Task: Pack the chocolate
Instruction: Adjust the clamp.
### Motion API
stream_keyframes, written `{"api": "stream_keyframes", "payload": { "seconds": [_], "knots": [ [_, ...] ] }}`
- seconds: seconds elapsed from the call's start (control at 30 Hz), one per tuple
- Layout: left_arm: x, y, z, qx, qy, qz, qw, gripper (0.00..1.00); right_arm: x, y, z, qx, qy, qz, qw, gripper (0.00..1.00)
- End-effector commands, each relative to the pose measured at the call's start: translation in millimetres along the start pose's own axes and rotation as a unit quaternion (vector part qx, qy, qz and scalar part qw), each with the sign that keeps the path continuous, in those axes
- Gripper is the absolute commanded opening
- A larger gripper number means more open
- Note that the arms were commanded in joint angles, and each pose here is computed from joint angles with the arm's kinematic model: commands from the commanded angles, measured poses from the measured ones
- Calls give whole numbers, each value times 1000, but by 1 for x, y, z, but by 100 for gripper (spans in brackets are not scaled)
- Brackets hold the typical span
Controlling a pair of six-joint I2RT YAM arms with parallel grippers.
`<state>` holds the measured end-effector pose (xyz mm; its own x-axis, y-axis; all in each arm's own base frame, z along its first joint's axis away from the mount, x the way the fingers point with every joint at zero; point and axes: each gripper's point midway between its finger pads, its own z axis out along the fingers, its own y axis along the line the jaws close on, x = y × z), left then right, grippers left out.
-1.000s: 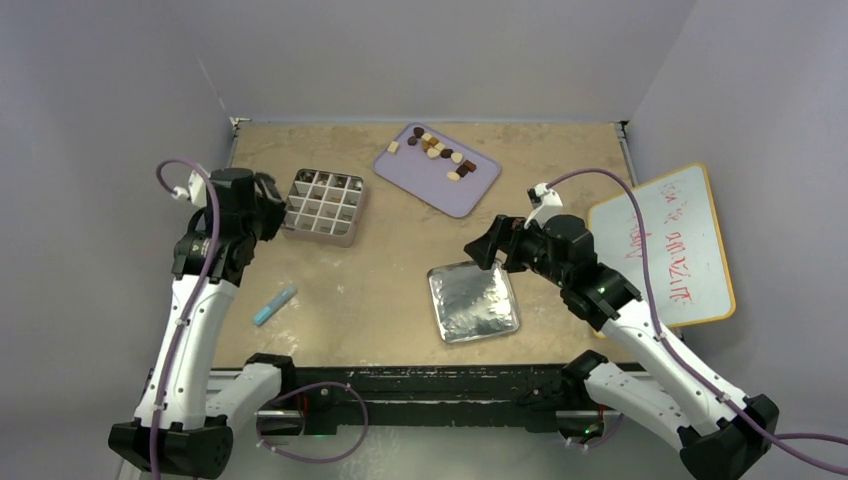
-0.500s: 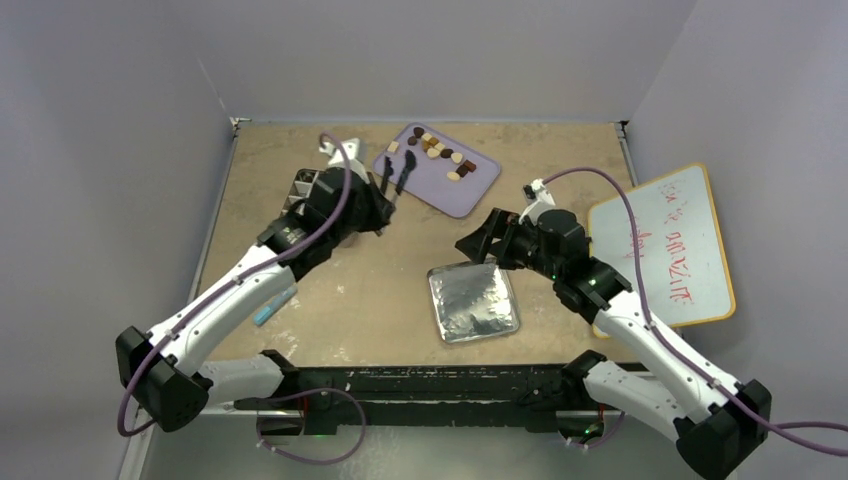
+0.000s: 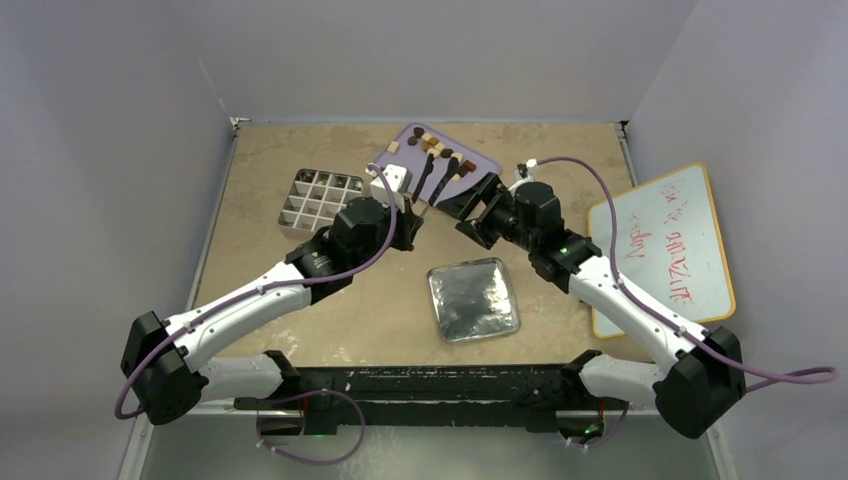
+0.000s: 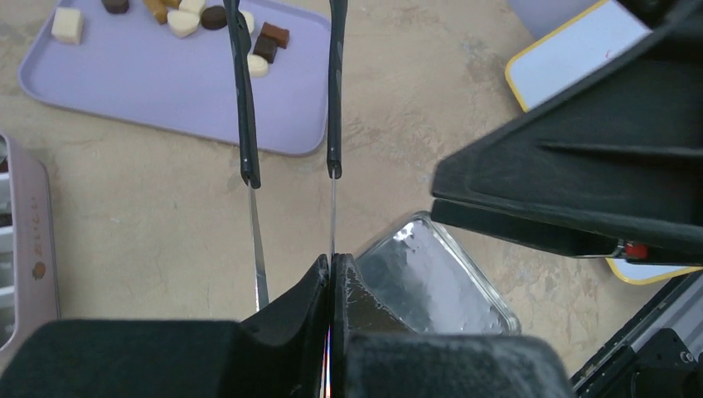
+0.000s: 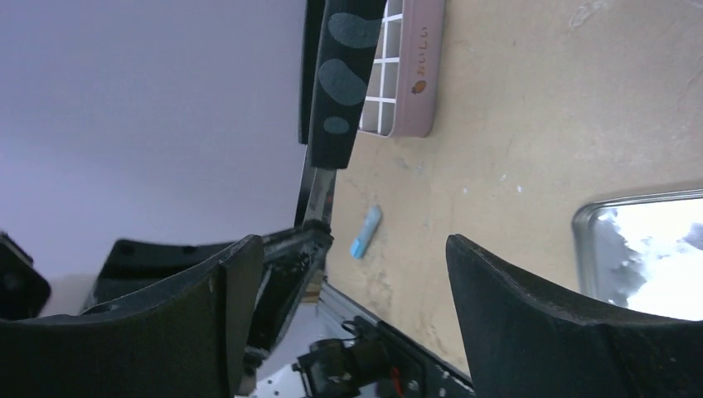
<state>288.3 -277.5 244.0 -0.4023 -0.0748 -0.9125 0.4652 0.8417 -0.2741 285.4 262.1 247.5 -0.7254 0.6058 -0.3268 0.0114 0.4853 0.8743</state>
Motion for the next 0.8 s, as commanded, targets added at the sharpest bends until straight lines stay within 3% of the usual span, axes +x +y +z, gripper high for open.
{"api": "stream_keyframes", "payload": {
  "seconds": [0.0,0.6,0.77],
  "knots": [
    [-30,-13,0,29,-70,31,997,0,-19,36,7,-50,-27,60,997,81],
    [-11,-22,-4,75,-73,61,993,0,-39,24,63,-53,-27,95,994,64],
    [-8,-19,-2,68,-71,57,994,0,-33,21,68,-57,-10,92,994,45]
  ]
}}
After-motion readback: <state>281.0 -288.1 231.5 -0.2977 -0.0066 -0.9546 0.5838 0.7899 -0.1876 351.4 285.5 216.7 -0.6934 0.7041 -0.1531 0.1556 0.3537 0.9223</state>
